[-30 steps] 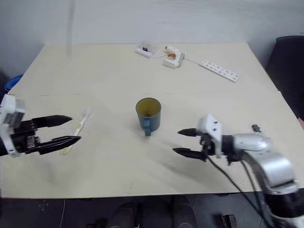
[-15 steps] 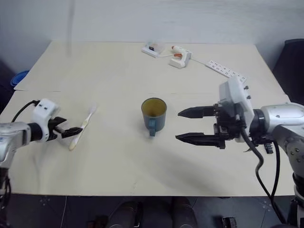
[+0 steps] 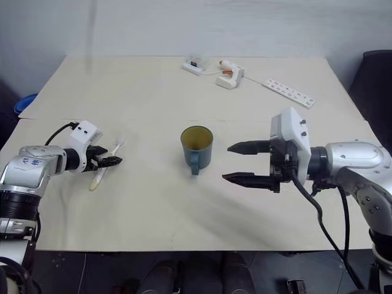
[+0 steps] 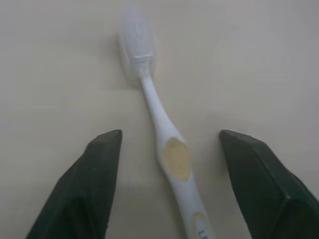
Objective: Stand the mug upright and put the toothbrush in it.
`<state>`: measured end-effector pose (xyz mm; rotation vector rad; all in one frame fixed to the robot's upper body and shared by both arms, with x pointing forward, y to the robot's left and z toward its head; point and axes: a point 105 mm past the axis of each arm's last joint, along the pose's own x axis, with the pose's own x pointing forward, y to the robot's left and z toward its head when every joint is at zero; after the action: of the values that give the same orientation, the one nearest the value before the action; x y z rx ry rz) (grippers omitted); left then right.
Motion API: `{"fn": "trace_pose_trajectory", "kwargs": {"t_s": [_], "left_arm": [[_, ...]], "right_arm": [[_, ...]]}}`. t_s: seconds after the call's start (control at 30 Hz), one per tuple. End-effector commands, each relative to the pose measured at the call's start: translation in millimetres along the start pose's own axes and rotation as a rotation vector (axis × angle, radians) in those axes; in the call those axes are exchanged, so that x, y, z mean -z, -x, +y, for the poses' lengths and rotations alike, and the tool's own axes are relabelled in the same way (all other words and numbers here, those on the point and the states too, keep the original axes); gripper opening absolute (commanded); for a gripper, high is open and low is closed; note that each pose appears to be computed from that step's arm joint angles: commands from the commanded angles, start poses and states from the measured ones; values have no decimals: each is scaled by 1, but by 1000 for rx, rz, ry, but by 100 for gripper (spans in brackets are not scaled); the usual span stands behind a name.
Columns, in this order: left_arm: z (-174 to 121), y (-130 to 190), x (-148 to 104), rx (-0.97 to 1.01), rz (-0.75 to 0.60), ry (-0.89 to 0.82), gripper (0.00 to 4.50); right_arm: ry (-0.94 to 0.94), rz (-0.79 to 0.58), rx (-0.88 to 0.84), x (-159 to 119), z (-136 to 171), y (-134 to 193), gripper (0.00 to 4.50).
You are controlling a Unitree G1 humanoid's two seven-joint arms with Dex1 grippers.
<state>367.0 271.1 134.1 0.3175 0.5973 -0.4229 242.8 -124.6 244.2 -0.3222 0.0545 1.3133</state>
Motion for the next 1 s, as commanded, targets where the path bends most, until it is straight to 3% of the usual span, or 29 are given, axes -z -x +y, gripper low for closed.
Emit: {"fn": "trace_pose_trajectory", "kwargs": {"t_s": [0.03,0.23,0.37,0.4,0.47,0.57,0.63,0.77,0.9,1.0], "left_arm": [[7,-2,23,-36,109,34,210],[9,-1,26,-53,115,53,41],[12,2,26,-65,109,55,41],[12,2,22,-66,92,57,41],[0,3,-7,11,-45,66,41],[-36,16,-94,192,-443,141,41],[-54,29,-134,286,-630,182,41],[-118,54,-213,539,-975,197,41],[-157,51,-234,660,-1038,194,41],[-182,34,-230,694,-1018,115,41]], "right_arm": [[74,-23,24,-12,1,5,339],[67,-11,42,-10,-2,6,354],[31,-15,31,-10,-1,7,450],[46,-13,52,-10,-4,7,450],[61,-20,89,-13,-9,8,450],[54,-38,125,-18,-12,15,450],[53,-40,143,-19,-13,17,450],[41,-33,168,-17,-10,20,450],[37,-41,194,-18,-8,19,450],[35,-35,235,-17,-6,23,450]]}}
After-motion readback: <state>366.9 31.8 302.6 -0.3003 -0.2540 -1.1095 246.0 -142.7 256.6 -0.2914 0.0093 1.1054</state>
